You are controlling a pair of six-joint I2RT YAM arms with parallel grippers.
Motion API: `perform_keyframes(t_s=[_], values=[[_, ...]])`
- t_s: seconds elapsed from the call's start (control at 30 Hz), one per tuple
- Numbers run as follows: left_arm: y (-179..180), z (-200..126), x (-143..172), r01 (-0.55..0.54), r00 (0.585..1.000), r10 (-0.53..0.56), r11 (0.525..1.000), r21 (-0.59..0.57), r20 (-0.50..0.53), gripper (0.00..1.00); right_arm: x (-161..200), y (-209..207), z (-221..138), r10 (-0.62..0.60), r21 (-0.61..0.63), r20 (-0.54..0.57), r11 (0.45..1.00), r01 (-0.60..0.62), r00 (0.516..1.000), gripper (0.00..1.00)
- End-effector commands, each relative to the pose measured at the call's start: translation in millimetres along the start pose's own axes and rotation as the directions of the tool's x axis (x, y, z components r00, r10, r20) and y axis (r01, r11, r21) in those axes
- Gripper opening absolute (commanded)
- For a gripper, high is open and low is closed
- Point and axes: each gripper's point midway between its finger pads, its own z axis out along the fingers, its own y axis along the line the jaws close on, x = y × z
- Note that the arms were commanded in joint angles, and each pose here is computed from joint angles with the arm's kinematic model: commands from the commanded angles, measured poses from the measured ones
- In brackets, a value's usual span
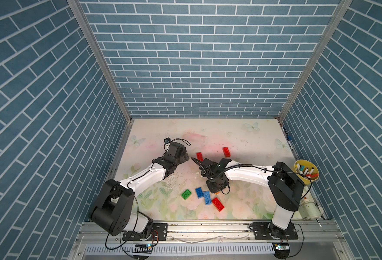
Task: Assemble a rectangle with lego
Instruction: Pick up the lego brick from the center of the board.
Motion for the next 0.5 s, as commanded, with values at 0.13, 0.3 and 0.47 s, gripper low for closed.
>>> perform_keyframes(t_s=[0.13, 0.3, 0.47], values=[[4, -3, -2, 0.005, 1.0, -0.005, 1.0, -0.012, 0.011, 0.93, -64, -23, -44, 0.07, -0.048, 0.166, 0.997, -0.063, 0.984, 0.25], [1, -4, -3, -0.003, 1.0, 0.003, 1.0, 0.008, 0.014, 0.93, -119, -46, -61, 0.139, -0.151, 0.235, 0.983, -0.105, 0.962, 0.25], [-8, -7, 0, -0.01, 1.0, 0.009, 0.997, 0.079, 0.017, 0.93, -157, -53, -54, 0.193, -0.267, 0.233, 0.955, -0.128, 0.953, 0.25]])
